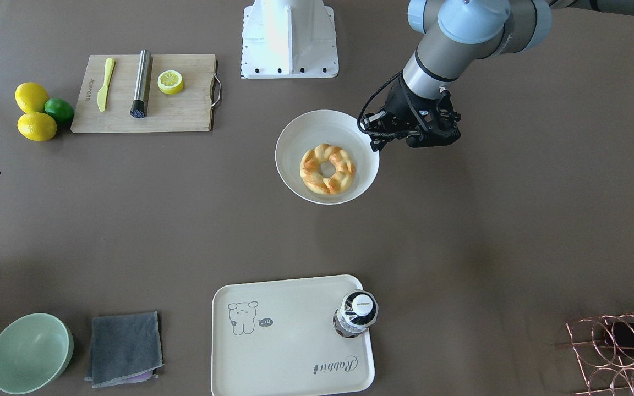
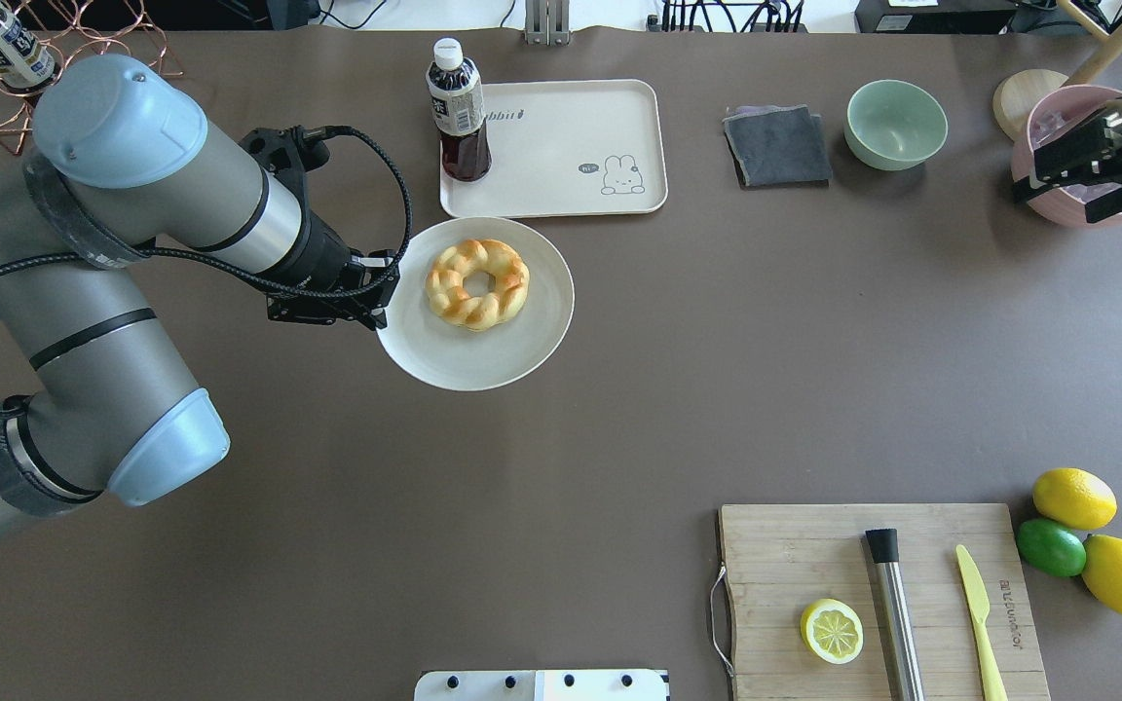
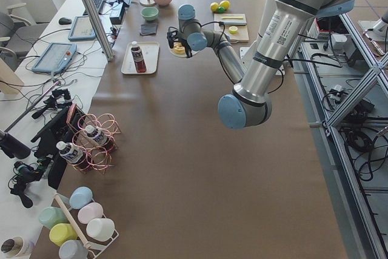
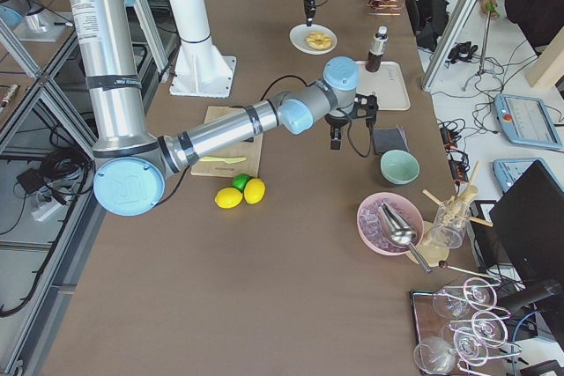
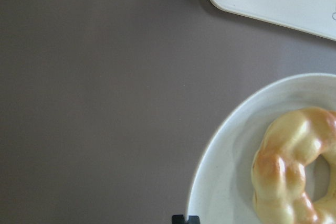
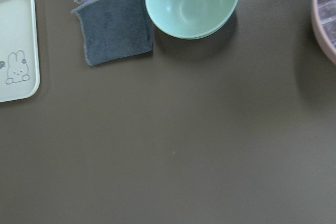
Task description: Place donut on tray
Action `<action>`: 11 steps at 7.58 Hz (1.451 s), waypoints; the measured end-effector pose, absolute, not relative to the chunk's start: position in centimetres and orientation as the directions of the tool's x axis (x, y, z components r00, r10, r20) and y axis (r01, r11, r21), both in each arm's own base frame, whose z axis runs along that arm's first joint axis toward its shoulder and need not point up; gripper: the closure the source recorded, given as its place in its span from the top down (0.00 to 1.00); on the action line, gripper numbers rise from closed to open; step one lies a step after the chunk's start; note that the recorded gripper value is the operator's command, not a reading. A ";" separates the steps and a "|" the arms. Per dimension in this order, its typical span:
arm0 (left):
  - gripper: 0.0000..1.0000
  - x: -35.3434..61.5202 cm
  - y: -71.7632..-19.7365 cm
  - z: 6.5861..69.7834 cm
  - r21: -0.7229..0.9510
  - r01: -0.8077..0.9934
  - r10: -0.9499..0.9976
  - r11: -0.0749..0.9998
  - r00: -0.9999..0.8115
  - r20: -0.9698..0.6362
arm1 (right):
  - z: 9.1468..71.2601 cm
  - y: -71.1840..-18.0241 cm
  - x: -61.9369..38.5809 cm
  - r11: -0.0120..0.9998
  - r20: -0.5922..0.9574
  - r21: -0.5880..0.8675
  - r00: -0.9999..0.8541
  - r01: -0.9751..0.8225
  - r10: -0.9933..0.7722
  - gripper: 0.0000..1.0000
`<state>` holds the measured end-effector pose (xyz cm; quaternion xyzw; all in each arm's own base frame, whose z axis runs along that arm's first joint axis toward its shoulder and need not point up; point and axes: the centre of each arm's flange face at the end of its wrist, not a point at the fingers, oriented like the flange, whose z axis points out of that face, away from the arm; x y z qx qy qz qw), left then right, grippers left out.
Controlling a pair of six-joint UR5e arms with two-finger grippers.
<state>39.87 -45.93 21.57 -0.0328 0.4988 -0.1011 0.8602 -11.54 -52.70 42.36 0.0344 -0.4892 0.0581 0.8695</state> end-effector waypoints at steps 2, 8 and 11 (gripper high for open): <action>0.00 40.2 -46.0 19.8 -0.158 0.142 -0.208 0.977 0.481 -0.851 | 36.8 -53.4 -16.7 0.985 0.872 -0.055 0.472 -0.166 0.128 1.00; 0.00 45.2 -43.6 15.3 -0.116 0.205 -0.206 0.972 0.497 -0.843 | 27.5 -47.4 -35.5 0.989 0.869 -0.117 0.472 -0.092 0.147 1.00; 0.00 47.2 -42.5 14.7 -0.127 0.220 -0.224 0.967 0.499 -0.837 | 25.0 -46.5 -37.2 0.988 0.880 -0.129 0.449 -0.086 0.155 1.00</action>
